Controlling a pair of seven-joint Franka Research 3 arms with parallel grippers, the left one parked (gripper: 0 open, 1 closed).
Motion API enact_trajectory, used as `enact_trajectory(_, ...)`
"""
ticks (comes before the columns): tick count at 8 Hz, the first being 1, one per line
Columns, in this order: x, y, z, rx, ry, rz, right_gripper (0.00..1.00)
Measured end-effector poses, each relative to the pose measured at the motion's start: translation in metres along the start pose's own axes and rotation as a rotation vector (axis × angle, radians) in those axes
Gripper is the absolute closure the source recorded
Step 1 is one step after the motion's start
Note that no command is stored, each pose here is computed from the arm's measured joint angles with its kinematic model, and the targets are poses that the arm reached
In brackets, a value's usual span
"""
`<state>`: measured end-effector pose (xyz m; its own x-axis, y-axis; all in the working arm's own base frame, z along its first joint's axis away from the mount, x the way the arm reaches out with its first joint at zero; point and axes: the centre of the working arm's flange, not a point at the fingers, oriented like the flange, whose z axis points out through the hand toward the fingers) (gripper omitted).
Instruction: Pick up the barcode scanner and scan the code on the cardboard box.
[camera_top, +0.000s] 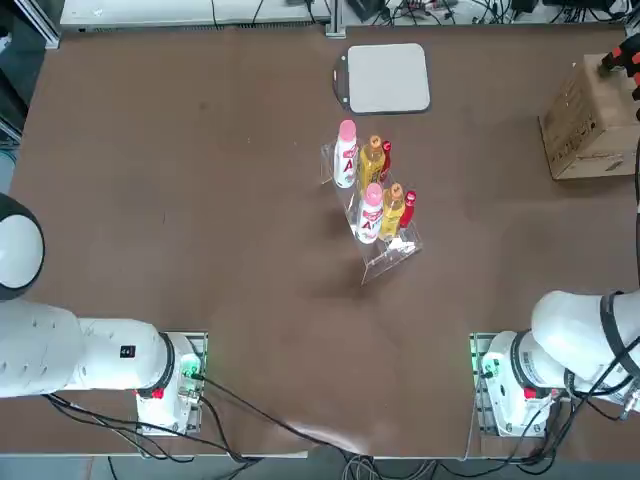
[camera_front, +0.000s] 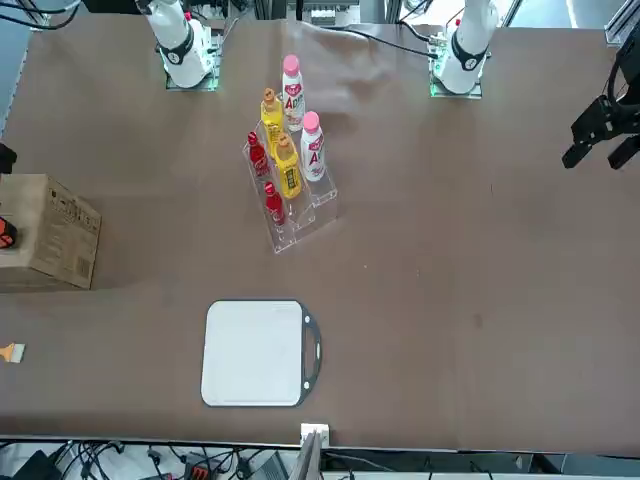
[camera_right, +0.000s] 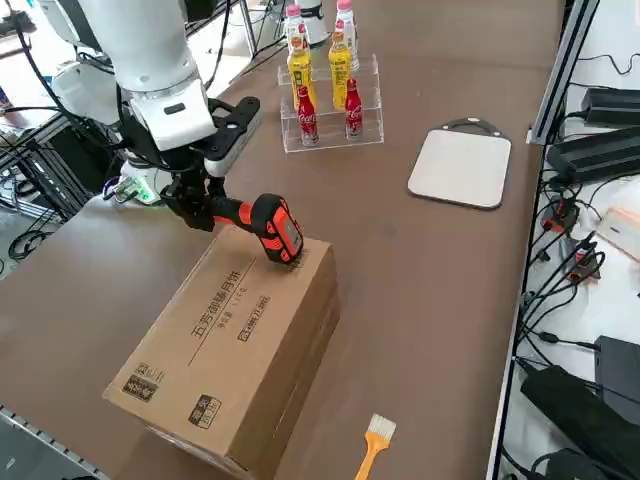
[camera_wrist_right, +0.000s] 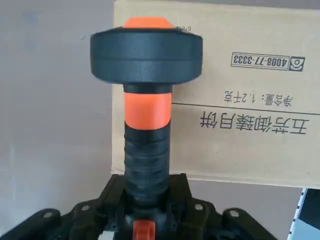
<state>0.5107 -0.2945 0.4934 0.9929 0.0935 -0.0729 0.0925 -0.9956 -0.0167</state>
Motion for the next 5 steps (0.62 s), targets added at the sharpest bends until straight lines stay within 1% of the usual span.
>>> enact_trajectory(2,0.001,-0.002,0.0,0.0,0.0,-0.006,0.57)
enact_trajectory(3,0.007,-0.011,-0.002,-0.002,0.002,-0.024,0.57)
enact_trajectory(4,0.019,-0.031,-0.006,-0.005,0.004,-0.051,0.57)
enact_trajectory(5,0.036,-0.065,-0.012,-0.009,0.005,-0.06,0.57)
